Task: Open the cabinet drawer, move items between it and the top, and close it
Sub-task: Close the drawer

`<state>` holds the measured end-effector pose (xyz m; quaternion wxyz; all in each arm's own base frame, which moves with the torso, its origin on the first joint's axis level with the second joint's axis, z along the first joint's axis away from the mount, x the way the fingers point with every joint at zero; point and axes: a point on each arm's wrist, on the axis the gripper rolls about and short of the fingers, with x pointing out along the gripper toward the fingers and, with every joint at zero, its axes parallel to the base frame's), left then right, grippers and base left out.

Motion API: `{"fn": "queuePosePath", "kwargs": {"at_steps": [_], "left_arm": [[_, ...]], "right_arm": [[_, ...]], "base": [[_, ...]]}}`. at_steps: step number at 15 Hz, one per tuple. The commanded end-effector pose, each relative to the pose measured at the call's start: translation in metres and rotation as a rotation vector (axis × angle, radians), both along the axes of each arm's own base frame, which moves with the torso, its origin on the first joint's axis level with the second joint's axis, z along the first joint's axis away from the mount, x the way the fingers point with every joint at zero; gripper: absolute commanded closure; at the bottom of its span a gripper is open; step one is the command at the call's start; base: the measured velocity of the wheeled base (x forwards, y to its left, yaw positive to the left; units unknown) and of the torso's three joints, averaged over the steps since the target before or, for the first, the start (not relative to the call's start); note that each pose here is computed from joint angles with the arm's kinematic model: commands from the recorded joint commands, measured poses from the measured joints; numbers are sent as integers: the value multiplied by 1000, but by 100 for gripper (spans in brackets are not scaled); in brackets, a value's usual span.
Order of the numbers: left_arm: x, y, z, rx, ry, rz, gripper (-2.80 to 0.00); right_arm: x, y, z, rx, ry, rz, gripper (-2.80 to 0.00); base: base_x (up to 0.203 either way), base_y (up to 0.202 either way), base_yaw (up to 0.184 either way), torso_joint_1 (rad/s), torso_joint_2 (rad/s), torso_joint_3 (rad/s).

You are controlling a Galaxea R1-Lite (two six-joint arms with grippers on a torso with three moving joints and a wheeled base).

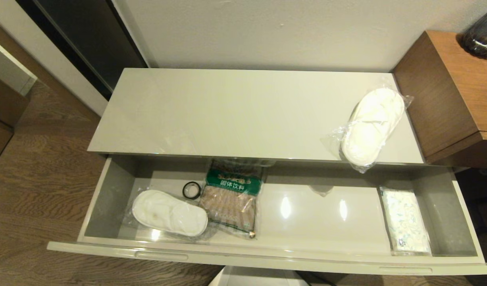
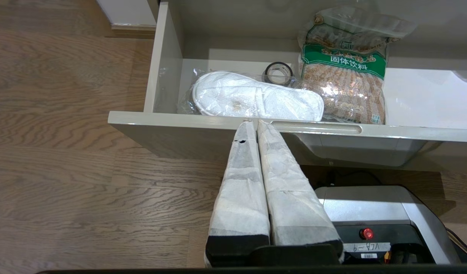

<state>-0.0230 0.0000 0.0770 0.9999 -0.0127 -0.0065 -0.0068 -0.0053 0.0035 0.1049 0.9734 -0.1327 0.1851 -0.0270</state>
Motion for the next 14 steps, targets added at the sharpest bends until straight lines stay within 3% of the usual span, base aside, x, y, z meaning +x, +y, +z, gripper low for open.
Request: {"fn": "queuePosePath", "kwargs": {"at_steps": [1, 4, 6, 8, 14], "left_arm": [[0, 0, 0, -1, 1, 0, 0], [0, 0, 0, -1, 1, 0, 0], [0, 0, 0, -1, 1, 0, 0], [0, 0, 0, 0, 1, 1, 0], [0, 0, 0, 1, 1, 1, 0]], "right_arm": [[5, -1, -6, 65, 75, -17, 0], [18, -4, -5, 220, 182, -71, 0], [23, -4, -3, 292, 208, -63, 0], [36, -5, -2, 396, 301, -50, 0], [83, -13, -7, 559, 602, -66, 0]], "base": [[0, 0, 0, 0, 0, 0], [0, 0, 0, 0, 0, 0], [0, 0, 0, 0, 0, 0], [0, 0, 0, 0, 0, 0], [0, 0, 0, 0, 0, 0]]}}
